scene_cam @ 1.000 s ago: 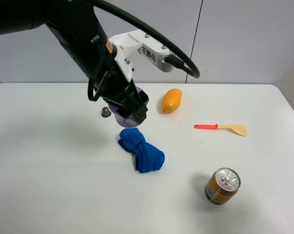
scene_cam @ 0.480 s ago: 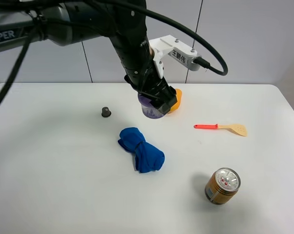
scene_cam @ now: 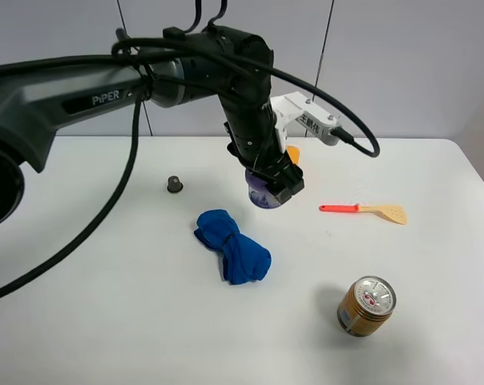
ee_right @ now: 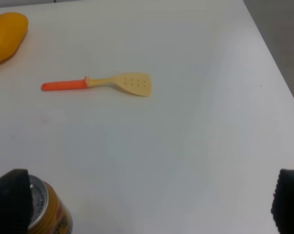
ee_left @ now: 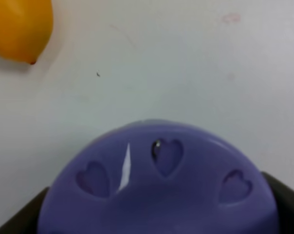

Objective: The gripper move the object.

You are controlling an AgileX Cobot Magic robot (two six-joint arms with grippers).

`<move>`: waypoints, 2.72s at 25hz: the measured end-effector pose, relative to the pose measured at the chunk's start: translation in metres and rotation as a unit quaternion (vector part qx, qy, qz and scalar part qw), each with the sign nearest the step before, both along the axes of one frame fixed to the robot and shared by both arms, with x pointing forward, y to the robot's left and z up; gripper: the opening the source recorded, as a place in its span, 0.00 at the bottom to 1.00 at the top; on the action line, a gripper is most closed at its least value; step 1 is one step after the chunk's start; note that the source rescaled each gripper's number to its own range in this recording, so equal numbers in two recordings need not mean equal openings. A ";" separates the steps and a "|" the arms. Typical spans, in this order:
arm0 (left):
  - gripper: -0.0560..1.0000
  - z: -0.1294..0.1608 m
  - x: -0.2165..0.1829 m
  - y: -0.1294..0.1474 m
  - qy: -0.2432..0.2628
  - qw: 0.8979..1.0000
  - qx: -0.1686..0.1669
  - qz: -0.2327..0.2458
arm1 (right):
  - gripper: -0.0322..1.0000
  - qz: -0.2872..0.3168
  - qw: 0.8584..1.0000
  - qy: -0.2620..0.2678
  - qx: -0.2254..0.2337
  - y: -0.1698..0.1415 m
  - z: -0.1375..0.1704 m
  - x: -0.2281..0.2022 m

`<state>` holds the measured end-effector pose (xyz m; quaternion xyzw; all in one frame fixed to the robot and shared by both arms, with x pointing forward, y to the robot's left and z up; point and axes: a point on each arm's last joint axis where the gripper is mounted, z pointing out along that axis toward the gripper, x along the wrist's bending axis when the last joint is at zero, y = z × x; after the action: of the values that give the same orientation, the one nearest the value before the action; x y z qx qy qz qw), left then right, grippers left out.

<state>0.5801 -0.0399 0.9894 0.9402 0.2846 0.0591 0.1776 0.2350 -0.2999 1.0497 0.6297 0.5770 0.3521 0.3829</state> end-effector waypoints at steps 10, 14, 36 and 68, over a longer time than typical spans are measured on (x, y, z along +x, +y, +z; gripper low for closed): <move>0.06 -0.052 0.015 -0.014 -0.016 1.000 -0.005 -0.011 | 1.00 0.000 1.000 0.000 0.000 0.000 0.000 0.000; 0.06 -0.069 0.014 -0.017 -0.006 1.000 0.007 -0.018 | 1.00 0.000 1.000 0.000 0.000 0.000 0.000 0.000; 0.18 -0.097 0.009 -0.031 -0.016 0.999 0.001 -0.037 | 1.00 0.000 1.000 0.000 0.000 0.000 0.000 0.000; 0.98 0.101 0.022 0.053 -0.156 0.985 -0.059 0.048 | 1.00 0.000 1.000 0.000 0.000 0.000 0.000 0.000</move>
<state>0.6017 0.0133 1.0908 0.8926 0.3012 0.1962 0.2722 0.2350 -0.2999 1.0497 0.6297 0.5770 0.3521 0.3829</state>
